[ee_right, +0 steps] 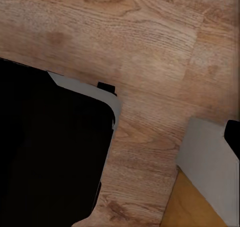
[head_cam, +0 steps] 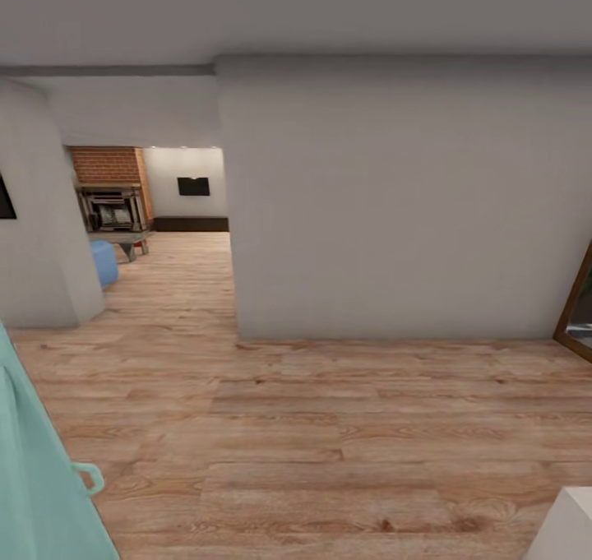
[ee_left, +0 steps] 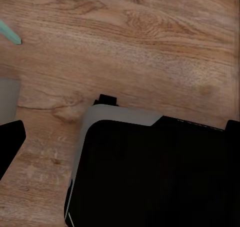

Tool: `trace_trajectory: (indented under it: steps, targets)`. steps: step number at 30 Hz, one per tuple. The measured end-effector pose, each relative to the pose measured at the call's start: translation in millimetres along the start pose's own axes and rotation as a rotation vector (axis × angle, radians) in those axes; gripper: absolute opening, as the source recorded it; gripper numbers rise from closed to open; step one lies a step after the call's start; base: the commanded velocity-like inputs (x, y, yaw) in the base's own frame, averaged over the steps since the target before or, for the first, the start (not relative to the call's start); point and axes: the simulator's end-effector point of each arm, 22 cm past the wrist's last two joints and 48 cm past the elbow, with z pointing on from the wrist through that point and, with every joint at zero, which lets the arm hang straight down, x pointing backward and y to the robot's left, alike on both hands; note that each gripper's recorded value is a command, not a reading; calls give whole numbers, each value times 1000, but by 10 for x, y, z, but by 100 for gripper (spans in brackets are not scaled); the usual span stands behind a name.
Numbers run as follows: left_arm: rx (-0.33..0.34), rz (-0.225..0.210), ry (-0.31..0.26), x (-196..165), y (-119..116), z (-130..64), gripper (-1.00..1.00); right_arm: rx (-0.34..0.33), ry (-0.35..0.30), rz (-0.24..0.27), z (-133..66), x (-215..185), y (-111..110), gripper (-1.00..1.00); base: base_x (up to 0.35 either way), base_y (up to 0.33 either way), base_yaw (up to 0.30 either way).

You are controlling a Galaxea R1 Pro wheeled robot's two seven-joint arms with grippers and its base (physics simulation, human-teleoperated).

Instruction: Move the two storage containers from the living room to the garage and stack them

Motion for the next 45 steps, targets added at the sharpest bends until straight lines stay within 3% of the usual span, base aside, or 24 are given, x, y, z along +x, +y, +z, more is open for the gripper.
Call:
trace_trajectory:
  steps: [12,45]
  targets:
    - [0,0,0,0,3,0,100,-2,3,0,0,5,7,100,312,-168,24]
    - [-2,0,-2,-6,13,0,100,-2,5,-1,0,7,12,100,316,-41,264]
